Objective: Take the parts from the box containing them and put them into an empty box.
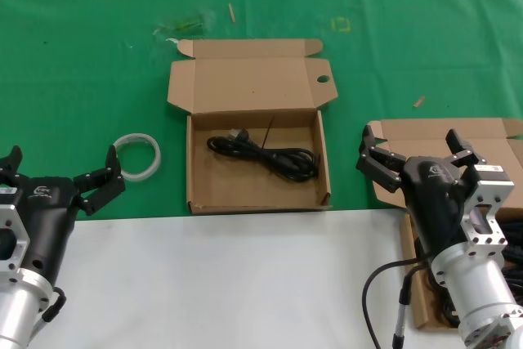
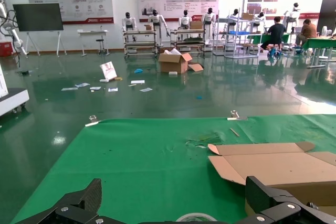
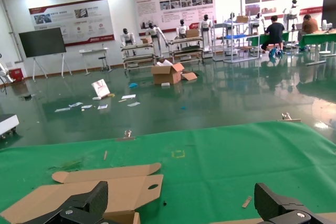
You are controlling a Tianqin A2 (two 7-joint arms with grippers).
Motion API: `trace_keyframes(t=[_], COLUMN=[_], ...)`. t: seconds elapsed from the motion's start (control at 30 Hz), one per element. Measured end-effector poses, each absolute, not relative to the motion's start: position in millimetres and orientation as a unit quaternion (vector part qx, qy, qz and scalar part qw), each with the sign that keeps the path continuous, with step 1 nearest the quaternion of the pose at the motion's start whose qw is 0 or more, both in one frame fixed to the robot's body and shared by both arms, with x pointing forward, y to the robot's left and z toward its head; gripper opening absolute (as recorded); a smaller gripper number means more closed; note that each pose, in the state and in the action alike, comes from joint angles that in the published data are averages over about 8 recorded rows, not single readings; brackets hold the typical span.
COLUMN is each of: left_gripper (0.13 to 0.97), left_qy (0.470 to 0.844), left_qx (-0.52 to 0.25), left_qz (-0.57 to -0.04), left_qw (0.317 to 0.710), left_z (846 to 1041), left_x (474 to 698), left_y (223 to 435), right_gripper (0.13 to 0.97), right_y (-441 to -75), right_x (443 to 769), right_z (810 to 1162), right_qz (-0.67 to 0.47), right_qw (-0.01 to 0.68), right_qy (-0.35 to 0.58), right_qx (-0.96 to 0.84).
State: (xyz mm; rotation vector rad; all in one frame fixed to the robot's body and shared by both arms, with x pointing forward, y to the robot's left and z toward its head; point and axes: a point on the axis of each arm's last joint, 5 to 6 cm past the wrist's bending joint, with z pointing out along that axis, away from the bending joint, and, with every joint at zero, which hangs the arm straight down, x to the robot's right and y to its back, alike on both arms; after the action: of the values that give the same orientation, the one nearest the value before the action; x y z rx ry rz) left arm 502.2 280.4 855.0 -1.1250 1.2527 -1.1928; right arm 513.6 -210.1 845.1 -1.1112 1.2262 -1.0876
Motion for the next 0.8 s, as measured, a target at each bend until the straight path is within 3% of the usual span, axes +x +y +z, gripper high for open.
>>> trace_keyframes(t=[0.8], left_gripper=[0.965], left_qy=[0.521], left_qx=[-0.468], left_qz=[-0.496], left_qw=[0.513], left_z=[855.0], left_x=[502.2], left_y=[280.4], right_gripper=[0.966], right_y=[-210.1], right_x=[513.6], right_z=[845.1], right_qz=[-0.459], right_qw=[0.549], right_qy=[0.518], right_qx=[-0.469])
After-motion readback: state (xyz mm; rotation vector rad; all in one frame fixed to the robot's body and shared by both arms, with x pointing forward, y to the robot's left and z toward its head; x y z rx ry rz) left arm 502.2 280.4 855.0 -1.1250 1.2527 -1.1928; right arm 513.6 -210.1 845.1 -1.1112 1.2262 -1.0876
